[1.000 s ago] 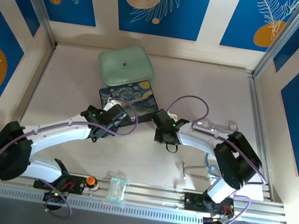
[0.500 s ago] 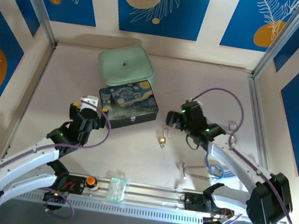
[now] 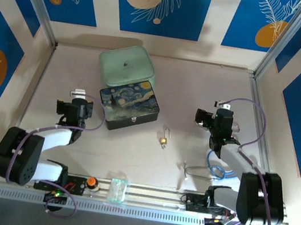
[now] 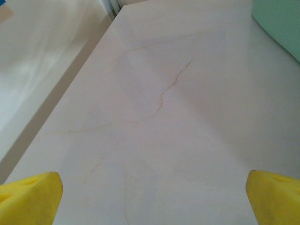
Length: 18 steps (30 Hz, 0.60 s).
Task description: Unlock the padlock with the key
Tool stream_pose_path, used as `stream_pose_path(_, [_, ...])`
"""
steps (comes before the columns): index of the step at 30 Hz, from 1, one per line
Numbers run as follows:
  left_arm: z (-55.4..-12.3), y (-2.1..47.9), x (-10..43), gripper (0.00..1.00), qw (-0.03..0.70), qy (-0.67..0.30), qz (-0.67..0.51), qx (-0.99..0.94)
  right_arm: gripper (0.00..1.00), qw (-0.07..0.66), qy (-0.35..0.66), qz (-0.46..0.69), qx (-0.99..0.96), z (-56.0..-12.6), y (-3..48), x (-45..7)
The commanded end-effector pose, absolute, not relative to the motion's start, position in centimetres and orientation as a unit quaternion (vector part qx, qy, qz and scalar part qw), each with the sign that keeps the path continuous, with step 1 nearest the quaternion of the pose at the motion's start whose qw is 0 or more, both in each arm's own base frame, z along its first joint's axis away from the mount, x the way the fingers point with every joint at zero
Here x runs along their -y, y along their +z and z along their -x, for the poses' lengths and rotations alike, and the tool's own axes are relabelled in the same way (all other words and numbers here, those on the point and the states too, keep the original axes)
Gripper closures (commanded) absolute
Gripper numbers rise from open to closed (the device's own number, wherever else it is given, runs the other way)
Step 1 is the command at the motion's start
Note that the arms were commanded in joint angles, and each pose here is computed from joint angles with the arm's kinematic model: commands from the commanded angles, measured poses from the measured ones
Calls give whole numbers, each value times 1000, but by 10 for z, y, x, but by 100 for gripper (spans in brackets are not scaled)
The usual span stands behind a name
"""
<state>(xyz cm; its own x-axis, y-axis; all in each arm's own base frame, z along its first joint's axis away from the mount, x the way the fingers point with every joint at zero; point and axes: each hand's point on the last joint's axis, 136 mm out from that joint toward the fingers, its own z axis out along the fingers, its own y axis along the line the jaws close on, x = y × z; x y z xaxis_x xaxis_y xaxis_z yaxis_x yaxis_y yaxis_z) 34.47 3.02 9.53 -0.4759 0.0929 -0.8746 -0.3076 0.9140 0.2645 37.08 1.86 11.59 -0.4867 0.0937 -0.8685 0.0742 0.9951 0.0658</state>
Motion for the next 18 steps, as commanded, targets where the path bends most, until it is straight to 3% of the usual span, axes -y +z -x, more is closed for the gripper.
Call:
stream_pose_path(1, [-376,120,-26,1,574,134,71,-804,1,553,23,-27,-832,-384,116,-14])
stream_pose_path(3, [-385,111,-25,1,583,78,72,-805,1,569,33,-18,-822,-384,122,-14])
stream_pose_path(8, [-388,106,-8,1,587,50,28,-807,1,576,71,-49,-813,-387,110,-3])
stream_pose_path(18, [-395,94,10,0,589,21,-17,-808,1,561,64,-5,-825,-398,95,-21])
